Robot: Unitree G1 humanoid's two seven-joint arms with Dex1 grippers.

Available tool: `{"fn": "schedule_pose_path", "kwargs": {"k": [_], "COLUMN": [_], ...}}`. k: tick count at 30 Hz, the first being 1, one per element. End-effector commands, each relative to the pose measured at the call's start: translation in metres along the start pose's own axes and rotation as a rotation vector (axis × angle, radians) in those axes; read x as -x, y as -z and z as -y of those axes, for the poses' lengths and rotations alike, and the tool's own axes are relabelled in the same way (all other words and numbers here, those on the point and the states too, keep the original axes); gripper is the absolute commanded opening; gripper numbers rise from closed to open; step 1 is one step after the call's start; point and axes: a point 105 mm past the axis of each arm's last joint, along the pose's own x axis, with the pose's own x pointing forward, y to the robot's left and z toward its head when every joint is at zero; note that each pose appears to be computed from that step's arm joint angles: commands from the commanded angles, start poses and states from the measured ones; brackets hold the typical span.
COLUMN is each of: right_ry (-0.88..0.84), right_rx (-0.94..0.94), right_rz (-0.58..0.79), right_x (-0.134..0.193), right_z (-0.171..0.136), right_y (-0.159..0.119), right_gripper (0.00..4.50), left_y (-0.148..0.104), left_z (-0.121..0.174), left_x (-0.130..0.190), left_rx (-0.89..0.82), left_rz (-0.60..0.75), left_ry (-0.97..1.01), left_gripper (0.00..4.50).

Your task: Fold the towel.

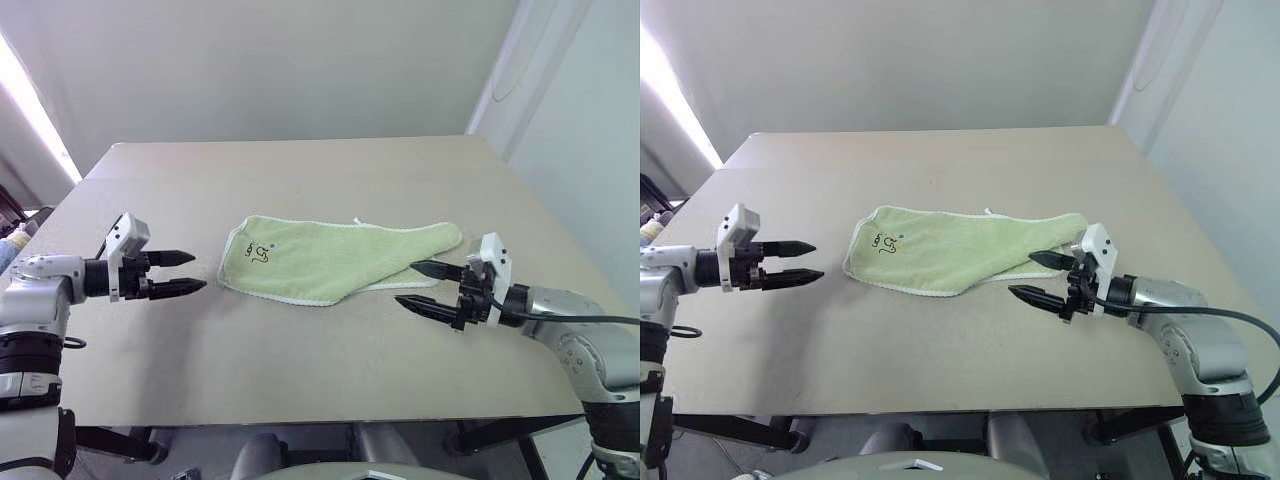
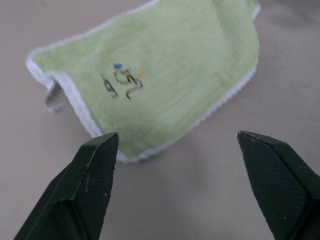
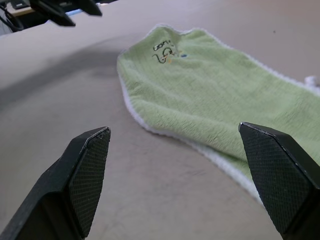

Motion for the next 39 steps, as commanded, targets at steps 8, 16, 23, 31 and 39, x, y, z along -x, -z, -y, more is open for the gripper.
{"fn": "schedule_pose_path", "kwargs": {"k": [8, 16, 23, 31, 39], "right_ry": [0.103, 0.223, 0.369, 0.349, 0.354], "right_rx": [0.012, 0.03, 0.018, 0.009, 0.02], "right_rz": [0.047, -0.022, -0.126, -0.153, -0.168], "right_x": [0.003, -0.002, -0.001, -0.007, -0.01], "right_z": [0.016, 0.043, 0.076, 0.071, 0.07], "right_y": [-0.009, -0.002, 0.01, 0.018, 0.021], "right_gripper": [4.3, 4.3, 4.3, 4.3, 4.3], "left_y": [-0.024, -0.022, -0.003, 0.019, 0.031], "left_z": [-0.001, -0.011, -0.019, -0.03, -0.033], "left_x": [-0.004, -0.007, -0.009, -0.019, -0.051], "left_rx": [-0.07, -0.077, -0.046, 0.053, 0.108], "left_rz": [0.054, 0.051, -0.007, -0.068, -0.078], "left_ry": [0.002, -0.031, -0.073, -0.147, -0.171], "left_gripper": [4.01, 4.01, 4.01, 4.01, 4.01]}}
